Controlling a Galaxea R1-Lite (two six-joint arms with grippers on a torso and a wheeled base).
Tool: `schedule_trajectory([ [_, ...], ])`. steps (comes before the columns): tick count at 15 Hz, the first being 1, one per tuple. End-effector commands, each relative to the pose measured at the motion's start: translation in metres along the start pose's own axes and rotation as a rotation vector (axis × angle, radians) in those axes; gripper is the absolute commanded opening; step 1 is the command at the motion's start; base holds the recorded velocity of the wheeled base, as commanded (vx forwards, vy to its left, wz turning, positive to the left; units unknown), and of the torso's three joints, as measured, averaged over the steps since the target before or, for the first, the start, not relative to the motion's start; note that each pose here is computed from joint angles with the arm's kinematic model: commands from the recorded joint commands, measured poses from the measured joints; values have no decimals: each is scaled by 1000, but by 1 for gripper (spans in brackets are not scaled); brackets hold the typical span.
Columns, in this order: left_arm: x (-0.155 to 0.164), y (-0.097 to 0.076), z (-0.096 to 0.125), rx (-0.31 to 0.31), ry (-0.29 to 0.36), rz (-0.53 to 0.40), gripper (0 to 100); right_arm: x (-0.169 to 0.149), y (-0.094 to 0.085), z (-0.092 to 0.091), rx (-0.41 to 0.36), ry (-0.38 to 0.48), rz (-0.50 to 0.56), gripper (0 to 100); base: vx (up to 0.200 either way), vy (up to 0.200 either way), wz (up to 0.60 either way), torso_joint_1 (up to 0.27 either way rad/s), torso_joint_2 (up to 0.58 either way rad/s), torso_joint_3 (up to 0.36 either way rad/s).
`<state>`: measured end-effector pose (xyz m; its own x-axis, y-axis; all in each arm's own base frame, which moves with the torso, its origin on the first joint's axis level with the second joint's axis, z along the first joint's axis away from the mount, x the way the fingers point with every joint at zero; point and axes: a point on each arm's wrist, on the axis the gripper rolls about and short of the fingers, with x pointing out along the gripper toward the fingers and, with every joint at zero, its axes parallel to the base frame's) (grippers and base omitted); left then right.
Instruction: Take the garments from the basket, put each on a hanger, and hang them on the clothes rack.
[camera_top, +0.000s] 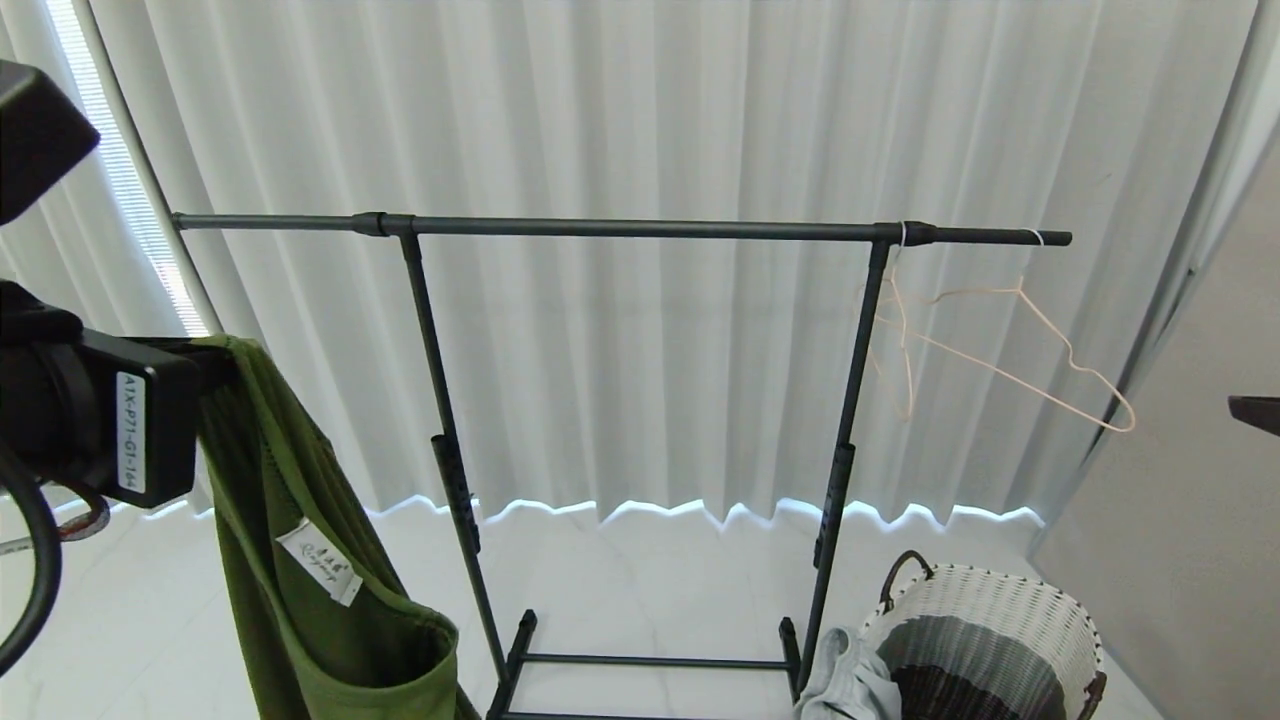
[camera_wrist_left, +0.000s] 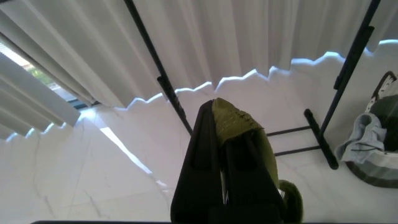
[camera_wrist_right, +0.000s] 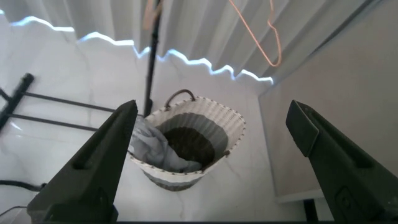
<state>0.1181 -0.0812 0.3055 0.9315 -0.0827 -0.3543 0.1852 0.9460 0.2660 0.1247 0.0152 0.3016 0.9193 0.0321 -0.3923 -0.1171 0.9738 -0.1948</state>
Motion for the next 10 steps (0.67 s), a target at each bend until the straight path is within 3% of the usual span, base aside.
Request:
schedule_trajectory([
  [1, 1, -1, 0, 2, 2, -2, 0, 0, -1, 0, 2, 3, -7, 100, 0, -200, 0, 17, 2, -7],
  [6, 1, -1, 0, 2, 1, -1, 0, 1, -1, 0, 2, 4, -7, 100, 0, -200, 0, 3, 2, 1],
  [10, 1, -1, 0, 2, 2, -2, 0, 1, -1, 0, 4, 4, -7, 100, 0, 0, 0, 0, 0, 0],
])
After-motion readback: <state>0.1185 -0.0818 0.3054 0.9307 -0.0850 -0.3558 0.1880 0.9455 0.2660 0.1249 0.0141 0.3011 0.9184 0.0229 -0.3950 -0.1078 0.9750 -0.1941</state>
